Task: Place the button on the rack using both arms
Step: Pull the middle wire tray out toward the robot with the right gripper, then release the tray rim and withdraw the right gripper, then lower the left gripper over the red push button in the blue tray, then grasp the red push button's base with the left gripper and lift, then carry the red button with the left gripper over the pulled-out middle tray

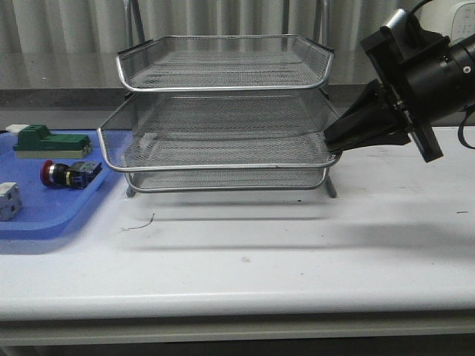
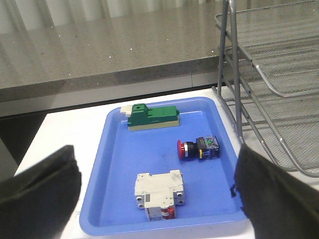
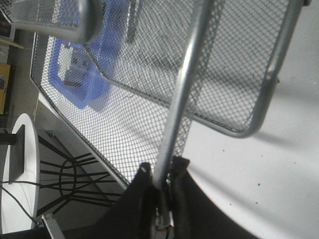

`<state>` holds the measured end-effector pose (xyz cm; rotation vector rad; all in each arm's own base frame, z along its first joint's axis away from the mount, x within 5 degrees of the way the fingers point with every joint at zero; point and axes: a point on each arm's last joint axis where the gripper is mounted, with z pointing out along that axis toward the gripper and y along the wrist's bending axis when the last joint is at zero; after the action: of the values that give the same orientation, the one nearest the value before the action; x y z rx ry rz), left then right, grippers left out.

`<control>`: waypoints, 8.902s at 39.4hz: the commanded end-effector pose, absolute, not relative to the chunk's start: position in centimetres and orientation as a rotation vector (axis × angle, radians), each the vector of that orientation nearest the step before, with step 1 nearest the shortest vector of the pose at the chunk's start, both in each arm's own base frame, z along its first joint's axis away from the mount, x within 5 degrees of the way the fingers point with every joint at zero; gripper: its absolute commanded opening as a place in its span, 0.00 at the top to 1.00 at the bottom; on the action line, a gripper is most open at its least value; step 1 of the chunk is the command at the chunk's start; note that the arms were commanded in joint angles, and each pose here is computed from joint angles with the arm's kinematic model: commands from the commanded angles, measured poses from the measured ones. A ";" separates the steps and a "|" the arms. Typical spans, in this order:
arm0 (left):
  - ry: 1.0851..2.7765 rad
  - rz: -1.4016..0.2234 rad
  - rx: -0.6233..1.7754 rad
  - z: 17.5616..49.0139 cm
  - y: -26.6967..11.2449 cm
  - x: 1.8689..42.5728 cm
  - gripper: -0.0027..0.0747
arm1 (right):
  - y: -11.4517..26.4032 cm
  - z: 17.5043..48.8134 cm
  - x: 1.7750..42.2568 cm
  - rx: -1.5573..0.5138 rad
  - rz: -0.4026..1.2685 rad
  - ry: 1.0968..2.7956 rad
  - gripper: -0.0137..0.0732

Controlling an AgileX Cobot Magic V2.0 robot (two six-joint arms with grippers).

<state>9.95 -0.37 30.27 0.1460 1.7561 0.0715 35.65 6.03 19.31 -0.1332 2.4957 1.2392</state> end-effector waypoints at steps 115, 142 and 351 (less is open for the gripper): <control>1.659 0.061 0.138 31.9 -0.5 10.2 0.21 | 2.0 29.1 7.7 -0.175 0.204 1.753 0.91; 1.865 0.084 0.173 34.9 -0.9 17.6 0.21 | 2.1 29.0 7.7 -0.166 0.224 1.763 0.91; 2.291 -0.289 1.351 29.6 -25.3 34.8 0.95 | 2.1 29.0 7.7 -0.166 0.224 1.763 0.91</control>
<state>35.01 -25.07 26.85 1.4126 2.3878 -0.2868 7.50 2.16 27.56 -0.1931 1.8552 0.2251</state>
